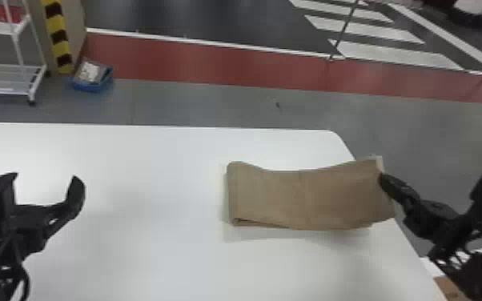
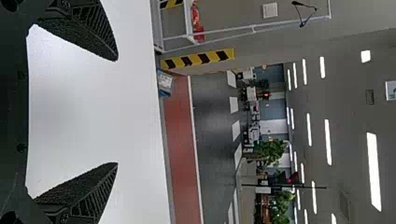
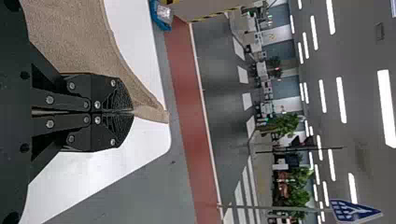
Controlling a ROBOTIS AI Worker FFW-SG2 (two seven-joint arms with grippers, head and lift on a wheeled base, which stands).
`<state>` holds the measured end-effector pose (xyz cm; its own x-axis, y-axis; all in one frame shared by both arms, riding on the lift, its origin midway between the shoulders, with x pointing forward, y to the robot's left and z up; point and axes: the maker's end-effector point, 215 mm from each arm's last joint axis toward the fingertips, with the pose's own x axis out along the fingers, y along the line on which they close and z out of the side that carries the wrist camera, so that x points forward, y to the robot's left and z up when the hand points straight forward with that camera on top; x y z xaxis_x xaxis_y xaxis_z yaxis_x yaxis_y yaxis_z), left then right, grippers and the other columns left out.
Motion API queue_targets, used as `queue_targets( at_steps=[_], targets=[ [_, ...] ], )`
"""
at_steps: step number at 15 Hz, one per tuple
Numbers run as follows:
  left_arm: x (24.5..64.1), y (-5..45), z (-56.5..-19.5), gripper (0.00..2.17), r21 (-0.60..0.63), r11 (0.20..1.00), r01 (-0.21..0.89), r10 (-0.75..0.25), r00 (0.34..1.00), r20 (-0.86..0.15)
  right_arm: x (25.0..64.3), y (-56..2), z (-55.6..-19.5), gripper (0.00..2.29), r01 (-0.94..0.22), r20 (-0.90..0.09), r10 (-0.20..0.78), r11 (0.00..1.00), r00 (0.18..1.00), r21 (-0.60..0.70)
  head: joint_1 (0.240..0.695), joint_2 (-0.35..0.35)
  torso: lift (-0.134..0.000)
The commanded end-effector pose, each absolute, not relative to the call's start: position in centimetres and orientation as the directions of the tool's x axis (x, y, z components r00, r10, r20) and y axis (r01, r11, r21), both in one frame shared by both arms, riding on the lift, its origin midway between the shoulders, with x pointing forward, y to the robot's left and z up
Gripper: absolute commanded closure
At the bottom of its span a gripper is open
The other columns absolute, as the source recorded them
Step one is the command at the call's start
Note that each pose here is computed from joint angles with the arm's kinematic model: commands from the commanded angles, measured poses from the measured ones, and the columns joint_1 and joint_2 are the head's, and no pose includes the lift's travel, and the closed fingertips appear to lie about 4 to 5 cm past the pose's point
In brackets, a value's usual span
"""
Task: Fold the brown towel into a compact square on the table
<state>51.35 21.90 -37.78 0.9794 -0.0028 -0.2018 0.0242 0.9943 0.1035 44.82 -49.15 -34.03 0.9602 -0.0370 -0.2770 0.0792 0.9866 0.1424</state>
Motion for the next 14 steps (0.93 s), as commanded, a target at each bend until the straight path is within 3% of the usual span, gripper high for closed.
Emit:
queue_targets(
  at_steps=[1,5,9,14],
  targets=[
    [50.9,21.8,-38.0,0.08,0.101,0.995,0.026,-0.005,0.979,-0.205,44.9,-49.6,-38.2,1.45,0.102,-0.331,-0.051,0.985,0.942,0.138,0.695,-0.302,-0.125],
    [49.7,22.4,-38.8,0.08,0.099,0.995,0.02,0.001,0.978,-0.21,46.0,-50.3,-37.6,1.45,0.095,-0.281,-0.059,0.989,0.958,0.114,0.695,-0.319,-0.125],
    [49.4,22.3,-38.7,0.08,0.096,0.995,0.022,-0.002,0.978,-0.209,46.2,-50.1,-33.6,1.45,0.056,-0.189,-0.03,0.989,0.982,0.136,0.695,-0.306,-0.125],
    [48.9,22.4,-38.8,0.08,0.093,0.995,0.022,-0.001,0.977,-0.213,47.3,-50.7,-39.6,1.45,0.057,-0.3,-0.024,0.993,0.954,0.102,0.695,-0.317,-0.125]
  ],
)
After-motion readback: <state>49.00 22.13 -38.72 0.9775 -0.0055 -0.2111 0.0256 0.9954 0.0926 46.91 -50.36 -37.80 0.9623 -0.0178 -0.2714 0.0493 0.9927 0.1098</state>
